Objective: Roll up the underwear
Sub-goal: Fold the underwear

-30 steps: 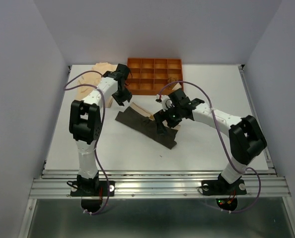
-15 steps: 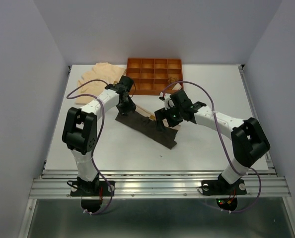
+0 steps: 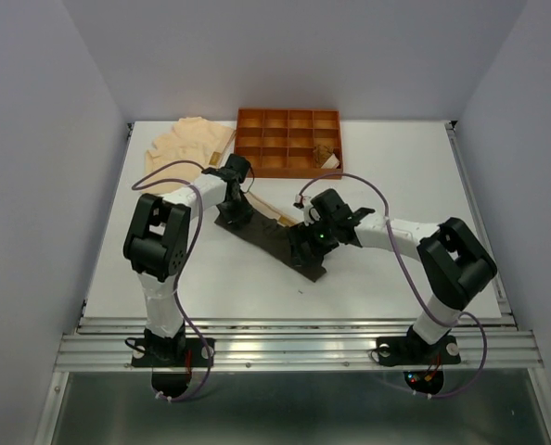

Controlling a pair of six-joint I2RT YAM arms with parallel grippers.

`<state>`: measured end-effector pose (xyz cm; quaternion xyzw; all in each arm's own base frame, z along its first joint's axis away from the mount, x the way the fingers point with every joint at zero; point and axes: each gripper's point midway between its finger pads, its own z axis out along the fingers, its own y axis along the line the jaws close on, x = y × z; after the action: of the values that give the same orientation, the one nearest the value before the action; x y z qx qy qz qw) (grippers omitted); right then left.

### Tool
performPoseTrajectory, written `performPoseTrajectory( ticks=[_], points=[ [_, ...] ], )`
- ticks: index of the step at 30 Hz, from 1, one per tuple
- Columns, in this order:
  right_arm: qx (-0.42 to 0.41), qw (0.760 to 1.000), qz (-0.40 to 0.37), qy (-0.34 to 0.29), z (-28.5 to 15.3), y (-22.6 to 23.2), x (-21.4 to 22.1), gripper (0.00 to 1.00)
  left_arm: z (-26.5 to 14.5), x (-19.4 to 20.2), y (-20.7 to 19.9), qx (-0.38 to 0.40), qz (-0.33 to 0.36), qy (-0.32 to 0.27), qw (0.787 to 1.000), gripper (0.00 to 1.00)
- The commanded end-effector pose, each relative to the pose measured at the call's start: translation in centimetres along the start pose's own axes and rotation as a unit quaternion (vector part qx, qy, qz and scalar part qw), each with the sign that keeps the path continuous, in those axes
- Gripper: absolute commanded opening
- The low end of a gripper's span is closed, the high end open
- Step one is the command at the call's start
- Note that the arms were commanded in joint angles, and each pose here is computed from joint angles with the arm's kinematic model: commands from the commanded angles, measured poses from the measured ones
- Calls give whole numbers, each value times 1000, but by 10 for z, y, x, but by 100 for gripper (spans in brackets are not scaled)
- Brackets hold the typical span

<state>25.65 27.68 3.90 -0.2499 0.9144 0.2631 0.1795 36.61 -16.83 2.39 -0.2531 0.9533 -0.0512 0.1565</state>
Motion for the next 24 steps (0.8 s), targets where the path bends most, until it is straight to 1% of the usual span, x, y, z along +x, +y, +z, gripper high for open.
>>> performPoseTrajectory(
  ticks=[1,3,6,9,12,17,20,21,24],
  points=[
    [-8,1000,3,27,8,19,32,100,5,4,14,-17,8,-4,1000,46],
    [-9,999,-1,33,8,28,40,100,9,7,21,-25,8,-2,1000,46],
    [-24,999,-11,42,9,53,55,100,13,7,25,-30,9,1,1000,46],
    [-21,999,-6,35,9,58,55,100,8,8,26,-29,11,1,1000,46],
    [-3,1000,-10,-1,1,58,34,100,-9,1,24,-16,11,-15,1000,46],
    [3,997,-23,-67,-23,69,-6,100,-49,-22,20,-1,8,-68,998,47],
    [29,995,-18,-95,-32,64,-20,100,-58,-28,19,4,9,-80,997,47],
    [53,993,-16,-106,-36,57,-23,100,-58,-28,18,6,9,-80,997,47],
    [90,989,-27,-113,-45,43,-23,100,-56,-24,18,7,16,-76,997,47]
  ],
)
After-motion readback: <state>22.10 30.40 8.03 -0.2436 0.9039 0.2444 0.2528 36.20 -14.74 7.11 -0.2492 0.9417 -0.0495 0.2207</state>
